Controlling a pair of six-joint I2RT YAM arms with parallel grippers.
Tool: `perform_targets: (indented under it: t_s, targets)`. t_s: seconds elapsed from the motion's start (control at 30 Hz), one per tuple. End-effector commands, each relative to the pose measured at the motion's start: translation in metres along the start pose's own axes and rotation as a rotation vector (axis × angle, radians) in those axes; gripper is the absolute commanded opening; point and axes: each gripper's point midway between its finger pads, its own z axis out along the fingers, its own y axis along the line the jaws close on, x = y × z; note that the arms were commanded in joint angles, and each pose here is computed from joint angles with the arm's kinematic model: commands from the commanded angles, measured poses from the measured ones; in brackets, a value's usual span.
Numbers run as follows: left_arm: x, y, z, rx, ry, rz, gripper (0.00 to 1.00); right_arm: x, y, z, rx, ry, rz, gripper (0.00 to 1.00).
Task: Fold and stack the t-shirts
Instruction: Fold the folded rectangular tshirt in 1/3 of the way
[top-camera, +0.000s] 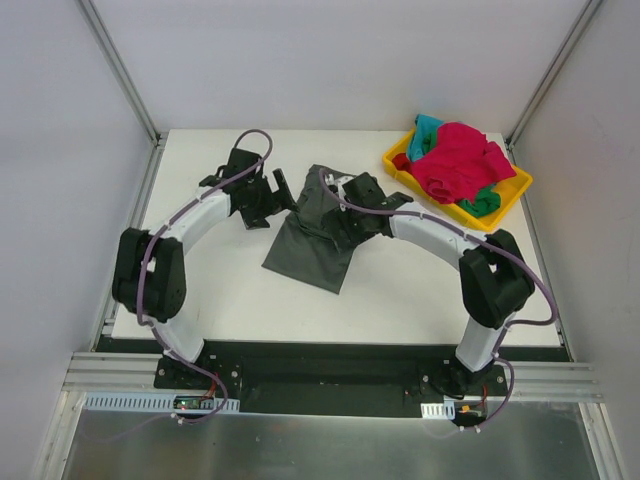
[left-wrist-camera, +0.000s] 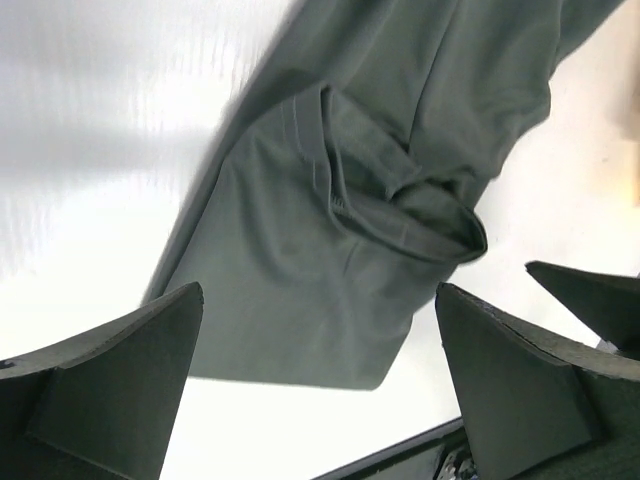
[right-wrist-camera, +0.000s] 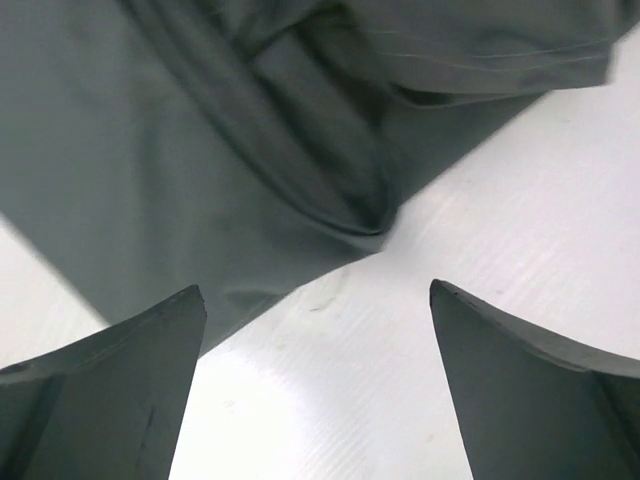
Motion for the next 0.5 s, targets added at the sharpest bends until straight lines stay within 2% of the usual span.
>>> perform_targets:
  t_s: [0.0,0.07,0.23,0.37,0.47]
  targets:
    - [0.017,0.012,-0.033,-0.001,-0.028,-0.01,0.99,-0.017,0.071,-0.025,-0.328,-0.099,-0.022,0.96]
    - [0.029,0.019,-0.038,-0.003,-0.015,-0.018,0.99,-0.018,0.096,-0.023,-0.437,-0.079,-0.008,0.96]
    - [0.045,0.043,-0.042,-0.041,-0.009,-0.046,0.99,-0.023,0.111,0.004,-0.471,-0.029,0.041,0.96]
    - [0.049,0.051,-0.044,-0.044,0.001,-0.06,0.99,-0.04,0.073,0.029,-0.376,-0.037,0.111,0.96]
    - [0.053,0.049,-0.043,-0.025,0.026,-0.06,0.99,-0.072,0.028,0.034,-0.258,-0.105,0.155,0.96]
